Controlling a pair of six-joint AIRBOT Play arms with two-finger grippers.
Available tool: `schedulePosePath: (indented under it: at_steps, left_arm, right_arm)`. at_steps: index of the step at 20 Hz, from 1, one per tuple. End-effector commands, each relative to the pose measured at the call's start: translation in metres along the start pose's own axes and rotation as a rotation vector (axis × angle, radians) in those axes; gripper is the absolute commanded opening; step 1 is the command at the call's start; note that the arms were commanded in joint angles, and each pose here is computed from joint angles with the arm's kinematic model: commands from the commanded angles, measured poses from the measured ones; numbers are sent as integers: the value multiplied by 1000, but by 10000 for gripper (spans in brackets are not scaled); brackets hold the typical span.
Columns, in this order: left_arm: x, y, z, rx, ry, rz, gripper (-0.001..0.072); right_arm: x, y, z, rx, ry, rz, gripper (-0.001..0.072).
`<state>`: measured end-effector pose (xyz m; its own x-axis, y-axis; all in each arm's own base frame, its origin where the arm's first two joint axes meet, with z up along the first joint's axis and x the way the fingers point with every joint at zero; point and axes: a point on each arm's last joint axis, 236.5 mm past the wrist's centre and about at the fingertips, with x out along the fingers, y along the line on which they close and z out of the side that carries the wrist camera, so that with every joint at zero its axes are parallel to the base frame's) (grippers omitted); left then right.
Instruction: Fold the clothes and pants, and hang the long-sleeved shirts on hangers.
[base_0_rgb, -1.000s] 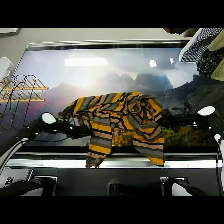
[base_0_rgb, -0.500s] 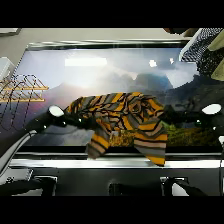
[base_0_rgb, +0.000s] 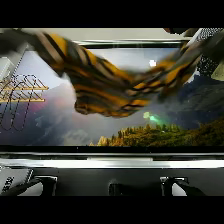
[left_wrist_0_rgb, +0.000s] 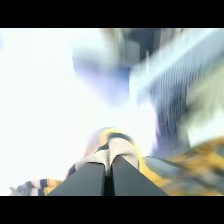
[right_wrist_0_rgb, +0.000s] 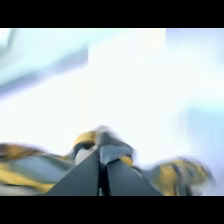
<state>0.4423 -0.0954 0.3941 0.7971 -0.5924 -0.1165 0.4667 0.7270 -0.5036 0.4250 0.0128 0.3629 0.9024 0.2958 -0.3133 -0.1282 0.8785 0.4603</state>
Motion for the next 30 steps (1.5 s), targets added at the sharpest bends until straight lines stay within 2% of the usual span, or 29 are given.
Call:
schedulePosePath:
  at_steps: [1, 7, 11, 13, 16, 18, 21, 23, 26, 30]
  left_arm:
    - [-112, -72, 102, 193, -307, 66, 15]
    - [-212, -117, 122, 327, -517, 306, 16]
    - [-211, -105, 111, 307, -470, 344, 16]
    - [-187, -66, 83, 219, -320, 353, 16]
    - [-128, 5, 17, 17, -50, 302, 16]
    - [-80, 58, -44, -134, 128, 282, 16]
    - [-16, 147, -156, -286, 372, 372, 16]
    - [22, 189, -217, -361, 447, 412, 16]
    - [68, 228, -279, -411, 506, 447, 16]
    - [102, 250, -315, -432, 500, 472, 16]
  right_arm:
    - [-102, 62, 84, -188, -295, -32, 30]
    - [-229, 115, 108, -297, -592, -80, 30]
    - [-237, 119, 108, -196, -614, -44, 30]
    - [-189, 94, 95, -107, -472, -51, 30]
    - [-73, 40, 48, 74, -129, -46, 30]
    - [7, -1, -3, 199, 139, -34, 31]
    - [106, -71, -98, 333, 478, -105, 31]
    - [162, -98, -164, 389, 644, -132, 31]
    - [235, -116, -239, 430, 732, -150, 30]
    - [297, -120, -259, 451, 606, -152, 31]
